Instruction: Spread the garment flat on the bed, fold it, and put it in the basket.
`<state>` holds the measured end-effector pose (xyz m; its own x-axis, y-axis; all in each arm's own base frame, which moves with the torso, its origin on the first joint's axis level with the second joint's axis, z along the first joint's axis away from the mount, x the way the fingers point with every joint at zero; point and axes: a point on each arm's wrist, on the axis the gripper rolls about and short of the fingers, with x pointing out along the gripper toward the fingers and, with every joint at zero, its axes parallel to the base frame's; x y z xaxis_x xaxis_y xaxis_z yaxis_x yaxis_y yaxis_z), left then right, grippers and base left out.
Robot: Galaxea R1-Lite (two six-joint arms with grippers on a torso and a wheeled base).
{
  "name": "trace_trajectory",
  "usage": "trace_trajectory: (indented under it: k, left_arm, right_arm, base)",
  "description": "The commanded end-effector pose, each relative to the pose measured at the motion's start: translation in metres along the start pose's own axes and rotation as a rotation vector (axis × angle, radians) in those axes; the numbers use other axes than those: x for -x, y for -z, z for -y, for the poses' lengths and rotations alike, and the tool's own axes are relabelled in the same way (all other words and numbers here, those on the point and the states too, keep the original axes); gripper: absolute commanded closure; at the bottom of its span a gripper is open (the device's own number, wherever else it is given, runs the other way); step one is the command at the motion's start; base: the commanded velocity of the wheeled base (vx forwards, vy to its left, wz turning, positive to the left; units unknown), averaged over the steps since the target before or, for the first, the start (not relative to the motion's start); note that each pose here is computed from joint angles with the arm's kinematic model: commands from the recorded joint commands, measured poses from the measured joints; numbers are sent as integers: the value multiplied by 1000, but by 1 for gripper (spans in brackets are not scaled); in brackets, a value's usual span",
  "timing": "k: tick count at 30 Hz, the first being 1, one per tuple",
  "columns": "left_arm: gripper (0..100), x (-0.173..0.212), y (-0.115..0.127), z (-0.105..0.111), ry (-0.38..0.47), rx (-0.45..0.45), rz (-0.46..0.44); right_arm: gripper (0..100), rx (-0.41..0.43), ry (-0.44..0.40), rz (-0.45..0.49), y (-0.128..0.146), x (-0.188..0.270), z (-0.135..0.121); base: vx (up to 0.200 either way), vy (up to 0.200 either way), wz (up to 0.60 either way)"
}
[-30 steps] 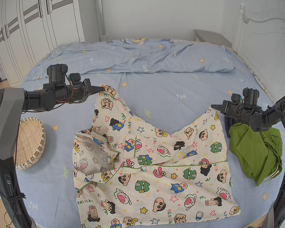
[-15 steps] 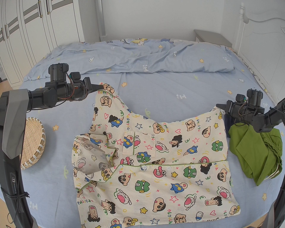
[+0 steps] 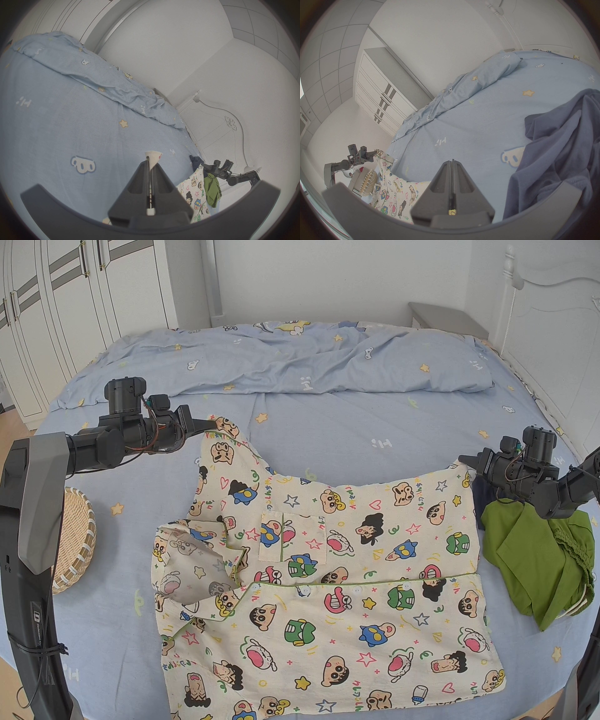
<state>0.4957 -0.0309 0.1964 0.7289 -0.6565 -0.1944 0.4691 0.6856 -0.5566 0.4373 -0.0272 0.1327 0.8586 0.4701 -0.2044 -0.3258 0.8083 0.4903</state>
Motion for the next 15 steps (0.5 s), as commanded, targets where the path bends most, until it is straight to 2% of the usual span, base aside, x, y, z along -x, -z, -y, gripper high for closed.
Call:
trace_trajectory:
  k: [1,15]
  left_arm:
    - [100,-9,10,-13,-29,20,-13]
    - [100,-19,22,-23,-58,68,-31]
  right_arm:
    - [100,-1,6,3,-1,0,3]
    - [100,-5,8,-3,0,-1,4]
  base:
    - [0,0,0]
    - [0,0,0]
